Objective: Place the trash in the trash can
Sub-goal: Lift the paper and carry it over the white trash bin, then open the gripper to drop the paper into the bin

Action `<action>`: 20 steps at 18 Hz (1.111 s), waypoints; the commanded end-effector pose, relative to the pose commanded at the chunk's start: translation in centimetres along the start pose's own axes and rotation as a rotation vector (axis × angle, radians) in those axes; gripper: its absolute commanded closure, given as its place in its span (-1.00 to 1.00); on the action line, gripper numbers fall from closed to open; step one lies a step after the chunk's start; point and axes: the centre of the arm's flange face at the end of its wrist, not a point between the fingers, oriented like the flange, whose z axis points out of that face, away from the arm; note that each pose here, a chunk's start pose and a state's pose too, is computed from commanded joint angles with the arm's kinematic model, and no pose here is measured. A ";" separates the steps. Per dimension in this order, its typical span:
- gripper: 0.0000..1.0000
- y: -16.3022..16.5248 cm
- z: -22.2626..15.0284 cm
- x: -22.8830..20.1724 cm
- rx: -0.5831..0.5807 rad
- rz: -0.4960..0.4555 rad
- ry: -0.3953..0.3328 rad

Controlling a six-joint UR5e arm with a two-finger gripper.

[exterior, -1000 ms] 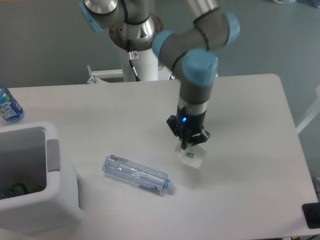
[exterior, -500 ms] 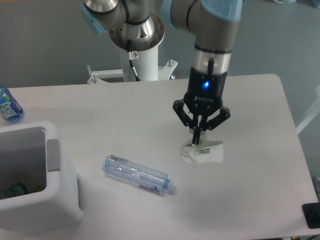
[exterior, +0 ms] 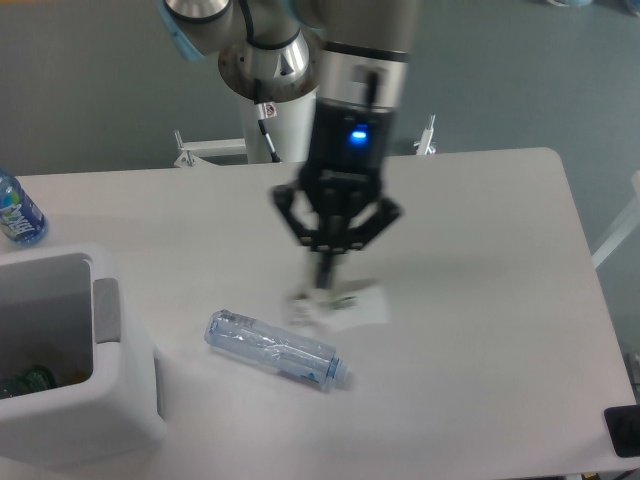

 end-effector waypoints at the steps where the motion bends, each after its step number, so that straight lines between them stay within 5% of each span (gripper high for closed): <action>1: 1.00 0.3 0.7 2.1 -0.005 0.025 0.024; 7: 1.00 2.8 4.3 12.5 -0.070 0.142 0.145; 10: 0.90 3.7 6.4 14.0 -0.106 0.157 0.166; 11: 0.67 4.0 7.0 14.7 -0.114 0.168 0.175; 14: -0.50 3.8 7.4 14.7 -0.096 0.186 0.177; 20: -0.81 2.9 6.5 14.9 -0.068 0.184 0.174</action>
